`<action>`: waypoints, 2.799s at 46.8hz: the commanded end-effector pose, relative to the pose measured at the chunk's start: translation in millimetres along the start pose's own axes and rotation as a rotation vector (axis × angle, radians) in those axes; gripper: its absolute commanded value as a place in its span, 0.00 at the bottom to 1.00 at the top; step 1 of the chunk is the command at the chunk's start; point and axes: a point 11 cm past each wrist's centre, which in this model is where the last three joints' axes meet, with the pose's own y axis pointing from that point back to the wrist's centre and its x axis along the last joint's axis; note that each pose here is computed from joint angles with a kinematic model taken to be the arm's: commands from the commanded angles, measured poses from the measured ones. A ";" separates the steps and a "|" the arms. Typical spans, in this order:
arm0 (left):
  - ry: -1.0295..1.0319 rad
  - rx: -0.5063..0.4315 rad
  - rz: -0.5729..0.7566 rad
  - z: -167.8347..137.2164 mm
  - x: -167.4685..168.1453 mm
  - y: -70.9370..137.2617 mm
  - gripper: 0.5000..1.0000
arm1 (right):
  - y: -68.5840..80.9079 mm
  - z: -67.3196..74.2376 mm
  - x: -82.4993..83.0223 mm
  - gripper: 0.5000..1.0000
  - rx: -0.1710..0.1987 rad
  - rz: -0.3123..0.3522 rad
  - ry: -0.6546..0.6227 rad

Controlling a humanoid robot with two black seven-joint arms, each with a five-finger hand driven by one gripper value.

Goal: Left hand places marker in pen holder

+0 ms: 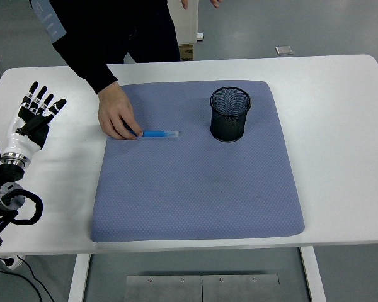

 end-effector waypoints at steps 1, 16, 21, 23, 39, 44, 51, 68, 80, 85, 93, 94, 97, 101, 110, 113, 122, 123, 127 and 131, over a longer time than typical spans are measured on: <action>-0.003 -0.001 -0.003 -0.6 -0.9 0.1 1.00 | 0.0 -0.1 0.0 1.00 0.000 0.000 -0.001; 0.008 0.009 -0.002 -6.1 -1.9 1.6 1.00 | 0.0 -0.1 0.0 1.00 0.000 0.000 -0.001; 0.008 0.009 -0.002 -6.1 -1.9 1.6 1.00 | 0.0 -0.1 0.0 1.00 0.000 0.000 -0.001; 0.009 0.009 -0.003 -6.0 -2.1 1.6 1.00 | 0.0 -0.1 0.0 1.00 0.000 0.000 -0.001; 0.059 0.012 -0.074 -7.7 -6.6 5.2 1.00 | 0.0 0.0 0.0 1.00 0.000 0.000 0.000; 0.085 -0.002 -0.102 -3.3 -8.2 4.8 1.00 | 0.0 0.0 0.0 1.00 0.000 0.000 0.000; 0.099 -0.008 -0.123 -0.9 -9.5 4.9 1.00 | 0.0 0.0 0.0 1.00 0.000 0.000 0.000; 0.072 -0.001 -0.137 0.9 -7.7 5.4 1.00 | 0.0 0.0 0.0 1.00 0.000 0.000 0.000; -0.146 -0.002 -0.159 28.1 -3.3 -4.3 1.00 | 0.0 0.0 0.0 1.00 0.000 0.000 0.000; -0.182 0.012 -0.182 26.8 -7.3 -5.5 1.00 | 0.0 0.0 0.0 1.00 0.000 0.000 0.000; -0.261 0.055 -0.253 22.8 -25.8 -12.6 1.00 | 0.0 0.0 0.0 1.00 0.000 0.000 0.000; -0.272 0.058 -0.258 23.6 -27.6 -13.8 1.00 | 0.0 -0.1 0.0 1.00 0.000 0.000 -0.001; -0.320 0.063 -0.260 28.5 -29.5 -17.9 1.00 | 0.0 0.0 0.0 1.00 0.000 0.000 0.000; -0.381 0.073 -0.276 33.6 -33.8 -22.1 1.00 | 0.0 0.0 0.0 1.00 0.000 0.000 0.000; -0.445 0.090 -0.326 37.2 -47.9 -29.4 1.00 | 0.0 -0.1 0.0 1.00 0.000 0.000 -0.001; -0.449 0.085 -0.335 39.7 -53.0 -32.4 1.00 | 0.0 0.0 0.0 1.00 0.000 0.000 0.000; -0.520 0.157 -0.375 36.0 -62.0 -35.4 1.00 | 0.0 -0.1 0.0 1.00 0.000 0.000 -0.001; -0.530 0.158 -0.385 36.3 -63.9 -35.7 1.00 | 0.0 0.0 -0.5 1.00 0.000 -0.002 0.000; -0.560 0.162 -0.399 36.3 -65.9 -36.1 1.00 | 0.0 0.0 0.0 1.00 0.000 0.000 0.000; -0.580 0.165 -0.416 34.9 -69.8 -36.7 1.00 | 0.0 0.0 0.0 1.00 0.000 0.000 0.000</action>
